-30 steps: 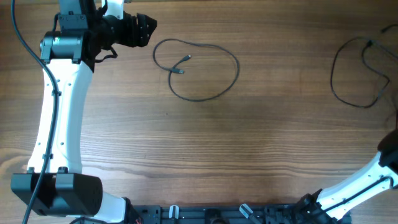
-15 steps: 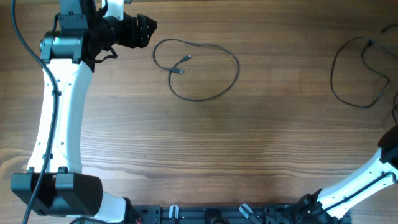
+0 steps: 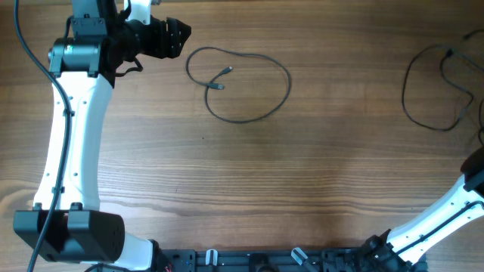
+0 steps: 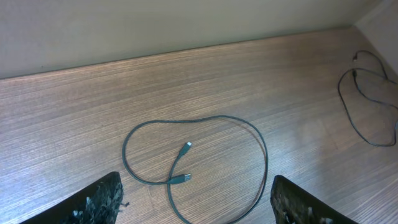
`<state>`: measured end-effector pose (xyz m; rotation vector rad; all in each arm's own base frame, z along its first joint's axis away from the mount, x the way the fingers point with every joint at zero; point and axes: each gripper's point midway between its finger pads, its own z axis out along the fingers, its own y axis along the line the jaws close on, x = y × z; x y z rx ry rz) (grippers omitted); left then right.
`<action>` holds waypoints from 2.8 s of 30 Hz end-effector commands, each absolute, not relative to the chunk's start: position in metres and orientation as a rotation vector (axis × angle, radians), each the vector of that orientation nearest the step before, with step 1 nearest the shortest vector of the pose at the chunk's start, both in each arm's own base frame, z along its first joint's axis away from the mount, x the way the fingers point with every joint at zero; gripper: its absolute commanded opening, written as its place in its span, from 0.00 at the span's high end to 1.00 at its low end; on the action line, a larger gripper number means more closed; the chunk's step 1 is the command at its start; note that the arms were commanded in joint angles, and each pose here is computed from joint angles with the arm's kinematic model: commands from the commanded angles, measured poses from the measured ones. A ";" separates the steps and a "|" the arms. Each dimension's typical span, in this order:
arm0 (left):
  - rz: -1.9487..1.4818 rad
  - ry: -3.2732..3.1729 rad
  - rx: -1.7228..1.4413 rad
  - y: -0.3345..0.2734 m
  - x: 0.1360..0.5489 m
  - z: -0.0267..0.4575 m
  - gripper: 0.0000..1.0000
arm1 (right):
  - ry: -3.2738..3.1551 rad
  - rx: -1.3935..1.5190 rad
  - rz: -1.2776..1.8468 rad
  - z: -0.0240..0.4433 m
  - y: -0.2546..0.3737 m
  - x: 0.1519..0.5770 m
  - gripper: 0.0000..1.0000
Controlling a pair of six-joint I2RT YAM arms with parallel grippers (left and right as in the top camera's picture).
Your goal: Untangle cables
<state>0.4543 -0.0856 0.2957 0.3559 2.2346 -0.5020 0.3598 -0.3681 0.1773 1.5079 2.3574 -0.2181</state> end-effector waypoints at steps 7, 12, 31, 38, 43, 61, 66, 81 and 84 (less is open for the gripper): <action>-0.495 2.200 0.375 -0.084 0.448 0.309 0.22 | 2.381 1.394 -0.165 0.178 -0.368 0.374 0.95; -0.496 2.201 0.375 -0.084 0.447 0.309 0.22 | 2.378 1.397 -0.164 0.179 -0.368 0.374 0.75; -0.498 2.209 0.374 -0.084 0.446 0.308 0.22 | 2.412 1.222 0.114 0.186 -0.330 0.406 0.13; -0.496 2.209 0.378 -0.084 0.446 0.307 0.21 | 2.394 1.050 0.139 0.224 -0.303 0.420 0.15; -0.494 2.207 0.382 -0.084 0.446 0.308 0.21 | 2.358 0.910 0.157 0.268 -0.271 0.426 0.15; -0.485 2.203 0.397 -0.083 0.446 0.307 0.21 | 2.500 0.672 0.033 0.308 -0.173 0.412 0.18; -0.479 2.205 0.395 -0.082 0.446 0.307 0.19 | 2.536 0.567 0.056 0.308 -0.141 0.420 0.19; -0.461 2.214 0.385 -0.080 0.447 0.305 0.19 | 2.647 0.232 0.186 0.303 -0.043 0.426 0.20; -0.462 2.217 0.385 -0.080 0.446 0.305 0.18 | 2.669 0.176 0.203 0.301 -0.023 0.424 0.19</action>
